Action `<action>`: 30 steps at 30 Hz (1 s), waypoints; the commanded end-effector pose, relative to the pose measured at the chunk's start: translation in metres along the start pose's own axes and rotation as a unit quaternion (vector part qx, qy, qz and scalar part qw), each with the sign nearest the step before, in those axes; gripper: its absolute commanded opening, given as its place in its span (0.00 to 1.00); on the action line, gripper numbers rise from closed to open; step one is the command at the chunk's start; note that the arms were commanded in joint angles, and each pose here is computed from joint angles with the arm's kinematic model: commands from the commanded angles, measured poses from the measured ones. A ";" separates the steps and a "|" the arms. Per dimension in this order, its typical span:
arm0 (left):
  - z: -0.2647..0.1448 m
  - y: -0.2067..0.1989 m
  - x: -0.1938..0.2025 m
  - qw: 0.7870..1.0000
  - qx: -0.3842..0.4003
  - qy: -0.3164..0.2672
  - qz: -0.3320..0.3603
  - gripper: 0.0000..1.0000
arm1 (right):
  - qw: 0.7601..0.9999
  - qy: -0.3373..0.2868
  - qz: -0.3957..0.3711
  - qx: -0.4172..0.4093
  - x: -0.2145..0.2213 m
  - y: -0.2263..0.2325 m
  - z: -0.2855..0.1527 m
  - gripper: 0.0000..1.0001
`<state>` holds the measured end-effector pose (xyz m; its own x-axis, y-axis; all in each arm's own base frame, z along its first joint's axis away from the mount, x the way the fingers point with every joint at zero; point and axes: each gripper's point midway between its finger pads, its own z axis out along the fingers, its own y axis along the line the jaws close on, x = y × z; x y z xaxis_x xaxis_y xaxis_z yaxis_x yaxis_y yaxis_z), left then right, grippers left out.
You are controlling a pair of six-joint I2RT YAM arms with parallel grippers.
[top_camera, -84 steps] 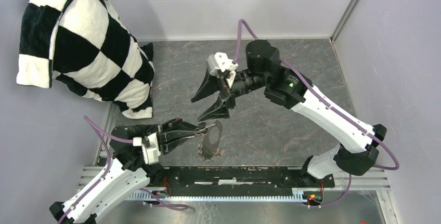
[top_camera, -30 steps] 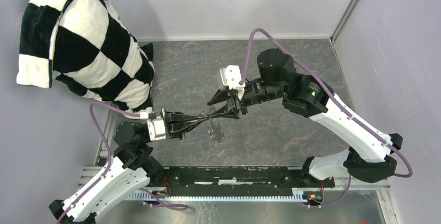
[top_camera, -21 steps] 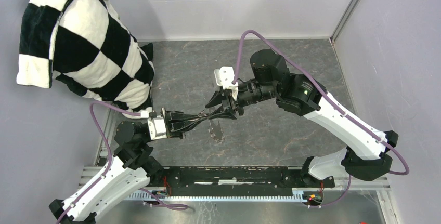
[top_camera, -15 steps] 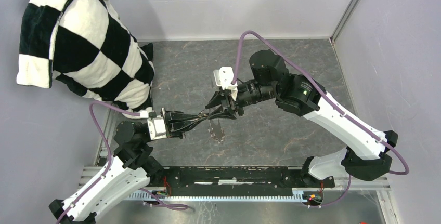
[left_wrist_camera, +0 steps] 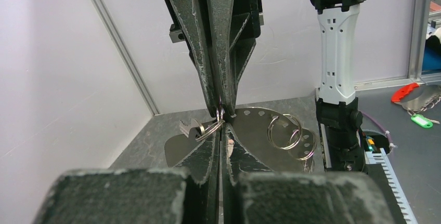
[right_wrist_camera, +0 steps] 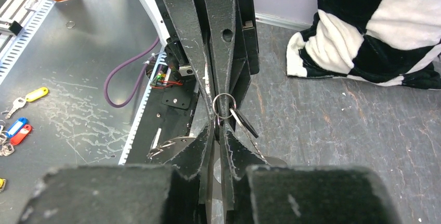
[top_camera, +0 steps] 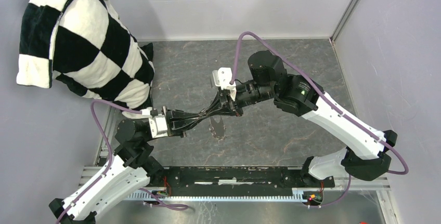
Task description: Put the keys on the keyring
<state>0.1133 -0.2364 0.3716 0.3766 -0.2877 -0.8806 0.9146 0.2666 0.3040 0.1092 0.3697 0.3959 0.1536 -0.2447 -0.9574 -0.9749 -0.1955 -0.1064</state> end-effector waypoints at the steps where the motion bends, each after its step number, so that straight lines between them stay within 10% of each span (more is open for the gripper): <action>1: 0.006 0.006 -0.040 0.999 -0.006 -0.049 0.022 0.02 | 1.000 -0.003 -0.005 0.010 -0.001 -0.002 0.001 0.11; 19: 0.008 0.009 -0.035 0.999 -0.007 -0.033 0.019 0.02 | 0.999 -0.004 -0.013 0.043 0.003 -0.006 0.002 0.00; 24: 0.003 0.004 -0.023 0.999 0.004 -0.006 0.034 0.33 | 0.998 -0.041 0.012 0.047 -0.008 -0.003 -0.007 0.00; 30: -0.007 -0.001 -0.004 0.999 0.004 0.033 0.034 0.41 | 0.996 -0.057 0.027 0.062 -0.008 -0.001 -0.014 0.00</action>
<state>0.1132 -0.2341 0.3677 0.3823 -0.2348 -0.8937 0.9095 0.2662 0.3191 0.1135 0.3654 0.3767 0.0774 -0.2465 -0.9660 -0.9930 -0.1054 -0.0527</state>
